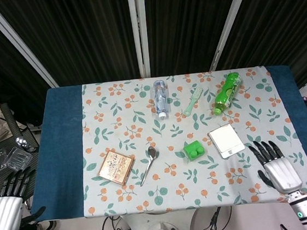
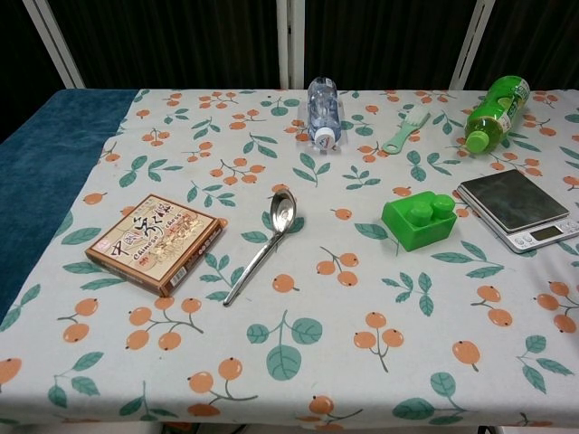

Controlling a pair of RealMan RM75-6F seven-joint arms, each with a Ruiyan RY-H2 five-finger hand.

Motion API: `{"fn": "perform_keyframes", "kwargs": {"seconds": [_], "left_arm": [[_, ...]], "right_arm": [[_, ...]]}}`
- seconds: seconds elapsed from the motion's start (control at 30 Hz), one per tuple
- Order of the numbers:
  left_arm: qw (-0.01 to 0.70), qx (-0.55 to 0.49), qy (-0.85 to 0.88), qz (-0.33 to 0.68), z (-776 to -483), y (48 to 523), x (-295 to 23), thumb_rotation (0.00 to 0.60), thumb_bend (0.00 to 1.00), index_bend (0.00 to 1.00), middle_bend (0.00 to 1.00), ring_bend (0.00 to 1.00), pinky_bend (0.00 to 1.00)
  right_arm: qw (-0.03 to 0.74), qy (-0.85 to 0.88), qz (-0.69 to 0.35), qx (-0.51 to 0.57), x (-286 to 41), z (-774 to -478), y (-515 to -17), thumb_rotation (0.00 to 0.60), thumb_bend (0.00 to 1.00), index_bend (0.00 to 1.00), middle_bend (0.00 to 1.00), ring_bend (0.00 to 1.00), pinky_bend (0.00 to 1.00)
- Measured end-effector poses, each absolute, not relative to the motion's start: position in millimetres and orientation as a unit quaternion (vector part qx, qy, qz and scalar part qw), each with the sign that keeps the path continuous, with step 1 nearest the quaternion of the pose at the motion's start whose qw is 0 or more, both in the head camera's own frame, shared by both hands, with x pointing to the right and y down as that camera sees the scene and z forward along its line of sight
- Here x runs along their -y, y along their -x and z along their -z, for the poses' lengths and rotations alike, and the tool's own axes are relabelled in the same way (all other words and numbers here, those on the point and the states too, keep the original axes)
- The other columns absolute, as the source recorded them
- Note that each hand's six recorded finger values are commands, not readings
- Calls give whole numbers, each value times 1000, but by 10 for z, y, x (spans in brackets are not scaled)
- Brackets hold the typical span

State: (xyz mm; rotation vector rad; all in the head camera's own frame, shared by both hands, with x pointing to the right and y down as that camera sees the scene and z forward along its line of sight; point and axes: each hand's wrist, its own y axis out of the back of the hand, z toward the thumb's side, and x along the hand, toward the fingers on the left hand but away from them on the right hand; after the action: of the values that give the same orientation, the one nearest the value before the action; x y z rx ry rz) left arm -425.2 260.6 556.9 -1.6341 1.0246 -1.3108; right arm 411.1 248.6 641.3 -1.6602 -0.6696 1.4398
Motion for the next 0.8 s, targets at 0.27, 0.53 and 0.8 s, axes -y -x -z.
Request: {"fn": "perform_keyframes", "kwargs": {"seconds": [0.27,0.53,0.8], "left_arm": [[390,-405,643,520,-5571,4288,-2622,600,58,26,26,0,0],[386,-410,642,520,-5585,4318,-2637,600,57,26,27,0,0],[383,-411,643,521,-5599,4350,-2658,600,57,26,27,0,0]], "right_arm": [[417,691,-553,207,-2468,-6776,-3620,600,630,0,96,0,0],[420,699,-545,197,-2424,-6895,-3414,600,703,0,172,0,0],[411,698,-554,191,-2442,-6980,-3427,600,717,0,201,0,0]]}}
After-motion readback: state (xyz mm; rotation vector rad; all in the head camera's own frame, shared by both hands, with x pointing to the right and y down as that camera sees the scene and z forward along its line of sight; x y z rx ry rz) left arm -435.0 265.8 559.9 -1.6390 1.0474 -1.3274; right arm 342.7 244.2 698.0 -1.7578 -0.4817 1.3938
